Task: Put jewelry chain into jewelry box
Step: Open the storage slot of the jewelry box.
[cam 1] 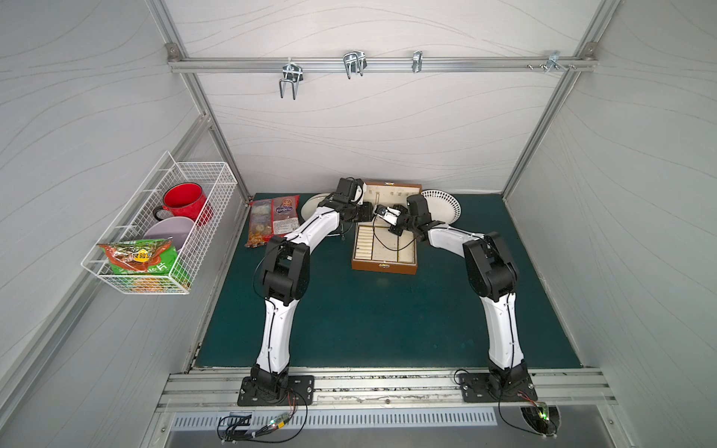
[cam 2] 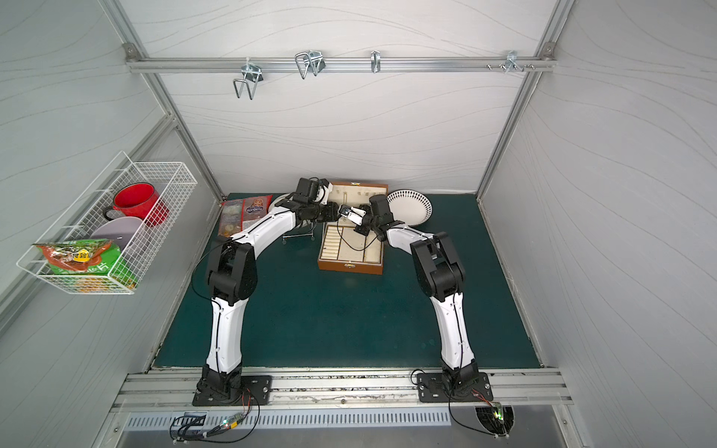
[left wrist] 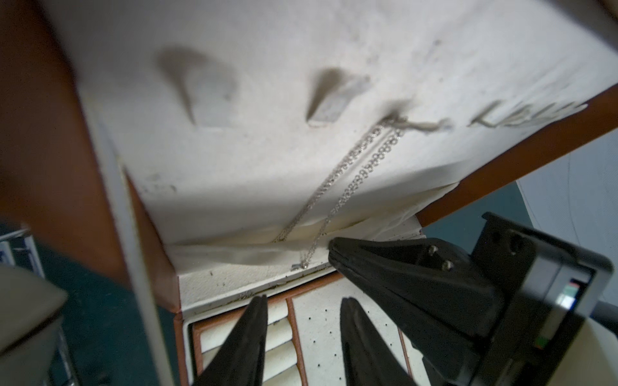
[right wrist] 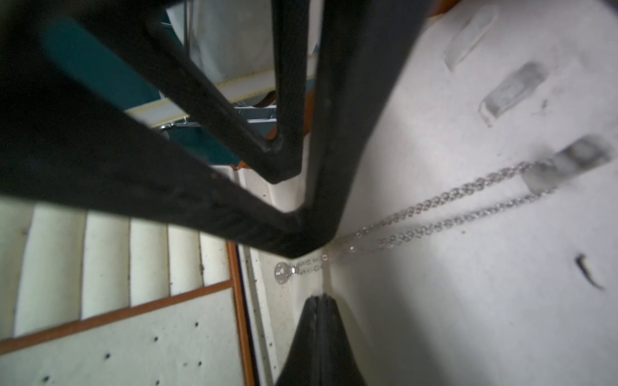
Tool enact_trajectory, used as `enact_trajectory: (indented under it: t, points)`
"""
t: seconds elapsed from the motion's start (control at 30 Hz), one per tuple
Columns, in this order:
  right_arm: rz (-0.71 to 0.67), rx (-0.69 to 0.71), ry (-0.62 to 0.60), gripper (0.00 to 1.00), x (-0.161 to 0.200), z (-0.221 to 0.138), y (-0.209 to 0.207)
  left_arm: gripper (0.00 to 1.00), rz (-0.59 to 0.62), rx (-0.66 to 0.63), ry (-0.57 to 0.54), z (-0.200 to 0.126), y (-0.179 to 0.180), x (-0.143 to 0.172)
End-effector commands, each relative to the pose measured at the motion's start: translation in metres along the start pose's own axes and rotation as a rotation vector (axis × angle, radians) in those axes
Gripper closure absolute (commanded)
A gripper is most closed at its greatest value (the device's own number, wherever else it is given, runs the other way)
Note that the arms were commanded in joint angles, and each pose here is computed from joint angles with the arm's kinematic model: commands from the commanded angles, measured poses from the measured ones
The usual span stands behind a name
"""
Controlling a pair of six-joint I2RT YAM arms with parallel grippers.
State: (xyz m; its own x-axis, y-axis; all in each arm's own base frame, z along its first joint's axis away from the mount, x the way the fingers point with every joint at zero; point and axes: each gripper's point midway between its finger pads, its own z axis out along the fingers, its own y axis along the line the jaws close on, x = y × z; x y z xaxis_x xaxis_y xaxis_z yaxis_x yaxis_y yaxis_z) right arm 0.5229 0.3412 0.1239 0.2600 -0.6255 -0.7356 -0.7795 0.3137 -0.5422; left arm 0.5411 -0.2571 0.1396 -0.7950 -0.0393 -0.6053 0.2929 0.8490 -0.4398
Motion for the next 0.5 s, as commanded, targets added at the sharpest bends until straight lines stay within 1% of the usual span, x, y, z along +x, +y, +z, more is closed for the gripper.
enact_trajectory:
  t: [0.0, 0.1, 0.47]
  points:
    - [0.000, 0.040, -0.034, 1.00, -0.021, -0.010, -0.012, 0.60, 0.035, 0.025, -0.117, -0.027, -0.021, -0.037]
    - [-0.009, 0.074, -0.035, 1.00, -0.023, -0.009, -0.020, 0.60, 0.040, 0.025, -0.122, -0.030, -0.022, -0.039]
    - [0.004, 0.108, -0.015, 1.00, -0.013, -0.002, -0.030, 0.59, 0.051, 0.028, -0.142, -0.040, -0.028, -0.046]
